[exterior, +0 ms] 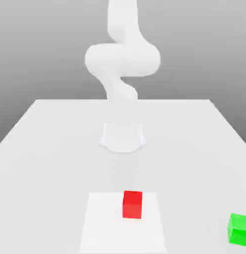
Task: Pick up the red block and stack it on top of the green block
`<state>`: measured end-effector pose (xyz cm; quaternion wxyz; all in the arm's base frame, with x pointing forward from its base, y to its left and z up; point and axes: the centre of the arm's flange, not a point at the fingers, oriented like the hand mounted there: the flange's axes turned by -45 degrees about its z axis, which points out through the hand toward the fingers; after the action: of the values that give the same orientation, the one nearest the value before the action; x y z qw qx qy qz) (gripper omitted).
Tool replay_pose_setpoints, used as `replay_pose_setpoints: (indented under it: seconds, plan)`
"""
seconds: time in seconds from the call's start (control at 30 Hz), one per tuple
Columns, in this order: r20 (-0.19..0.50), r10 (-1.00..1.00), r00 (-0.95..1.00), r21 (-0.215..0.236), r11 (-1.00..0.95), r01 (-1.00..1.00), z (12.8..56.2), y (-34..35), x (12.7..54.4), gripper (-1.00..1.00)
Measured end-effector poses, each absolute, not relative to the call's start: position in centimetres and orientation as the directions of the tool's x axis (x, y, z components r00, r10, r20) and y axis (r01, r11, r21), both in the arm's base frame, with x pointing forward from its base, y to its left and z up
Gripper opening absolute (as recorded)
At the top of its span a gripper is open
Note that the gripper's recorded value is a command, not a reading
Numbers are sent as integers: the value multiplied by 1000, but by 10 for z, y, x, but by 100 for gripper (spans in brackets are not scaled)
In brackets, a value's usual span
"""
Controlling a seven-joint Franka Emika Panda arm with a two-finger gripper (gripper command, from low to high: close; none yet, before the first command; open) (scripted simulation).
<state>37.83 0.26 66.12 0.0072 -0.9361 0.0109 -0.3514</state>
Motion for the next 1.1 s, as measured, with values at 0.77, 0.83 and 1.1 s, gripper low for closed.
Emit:
replay_pose_setpoints:
  seconds: [0.77, 0.83, 1.1]
  plan:
    - [2, -98, 995, 0, -995, -98, 173, 26, 378, 0]
    - [1, -98, 995, 0, -995, -98, 154, 26, 376, 0]
    - [1, -98, 995, 0, -995, -98, 147, 26, 376, -100]
